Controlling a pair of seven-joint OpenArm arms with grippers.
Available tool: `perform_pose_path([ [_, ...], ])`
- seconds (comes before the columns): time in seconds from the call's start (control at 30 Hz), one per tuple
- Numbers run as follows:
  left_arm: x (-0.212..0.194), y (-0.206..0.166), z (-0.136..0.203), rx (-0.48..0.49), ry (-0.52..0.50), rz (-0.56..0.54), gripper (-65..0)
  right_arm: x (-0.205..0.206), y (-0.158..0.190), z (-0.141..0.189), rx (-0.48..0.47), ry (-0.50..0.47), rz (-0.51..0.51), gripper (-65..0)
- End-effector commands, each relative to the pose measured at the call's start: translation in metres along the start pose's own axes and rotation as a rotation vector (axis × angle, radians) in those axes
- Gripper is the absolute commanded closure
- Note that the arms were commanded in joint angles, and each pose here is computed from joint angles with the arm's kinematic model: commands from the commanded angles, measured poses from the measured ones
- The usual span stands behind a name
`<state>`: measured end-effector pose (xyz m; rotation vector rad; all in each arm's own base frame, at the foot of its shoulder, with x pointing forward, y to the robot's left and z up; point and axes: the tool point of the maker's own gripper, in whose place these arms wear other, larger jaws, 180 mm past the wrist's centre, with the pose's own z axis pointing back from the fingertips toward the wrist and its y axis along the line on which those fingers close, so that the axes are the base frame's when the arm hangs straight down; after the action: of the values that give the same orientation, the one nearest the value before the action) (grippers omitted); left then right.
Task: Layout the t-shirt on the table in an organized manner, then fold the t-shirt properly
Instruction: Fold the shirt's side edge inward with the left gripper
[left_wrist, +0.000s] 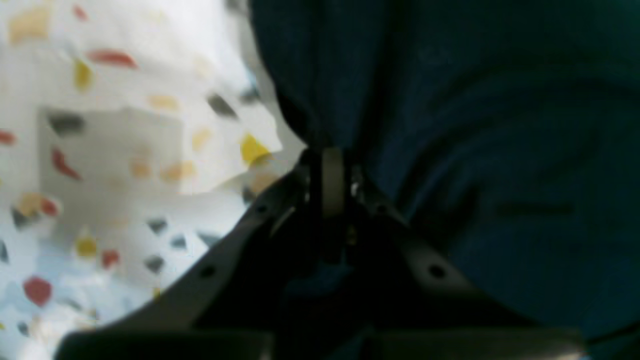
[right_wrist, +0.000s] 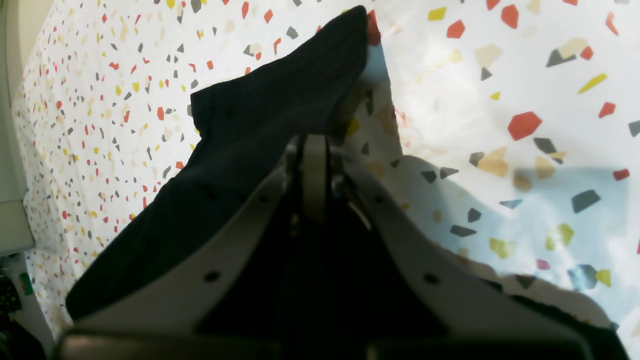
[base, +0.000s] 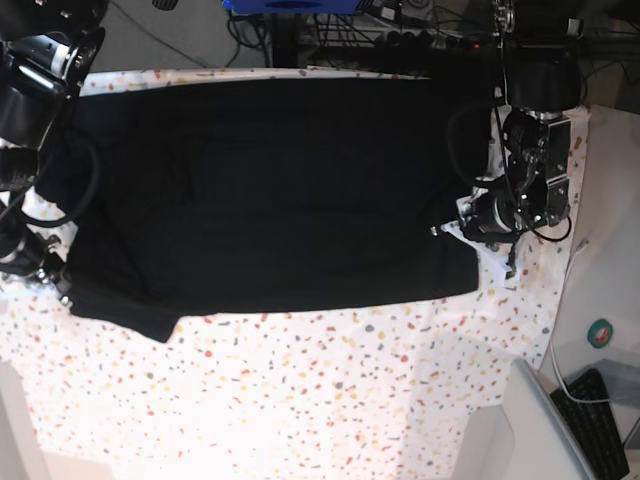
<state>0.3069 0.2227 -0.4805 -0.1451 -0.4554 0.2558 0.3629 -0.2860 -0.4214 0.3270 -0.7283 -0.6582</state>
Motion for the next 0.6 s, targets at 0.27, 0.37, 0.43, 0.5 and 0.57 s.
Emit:
perform_pose_path([
  [0.27, 0.008, 0.035, 0.021, 0.035, -0.015, 0.138, 0.0, 0.023, 0.007, 0.005, 0.020, -0.057, 0.016, 0.0],
  [0.37, 0.007, 0.043, 0.024, 0.044, -0.008, 0.171, -7.7, 0.023, 0.008, 0.004, 0.021, -0.056, 0.015, 0.0],
  [0.43, 0.009, 0.046, 0.026, 0.045, -0.013, 0.181, -22.2, 0.022, 0.008, 0.004, 0.022, -0.056, 0.014, 0.0],
  [0.5, 0.013, 0.046, 0.029, 0.045, -0.025, 0.176, -35.2, 0.022, 0.008, 0.004, 0.022, -0.056, 0.014, 0.0],
  [0.57, 0.023, 0.043, 0.035, 0.040, -0.058, 0.161, -44.1, 0.022, 0.008, 0.004, 0.022, -0.056, 0.014, 0.0],
])
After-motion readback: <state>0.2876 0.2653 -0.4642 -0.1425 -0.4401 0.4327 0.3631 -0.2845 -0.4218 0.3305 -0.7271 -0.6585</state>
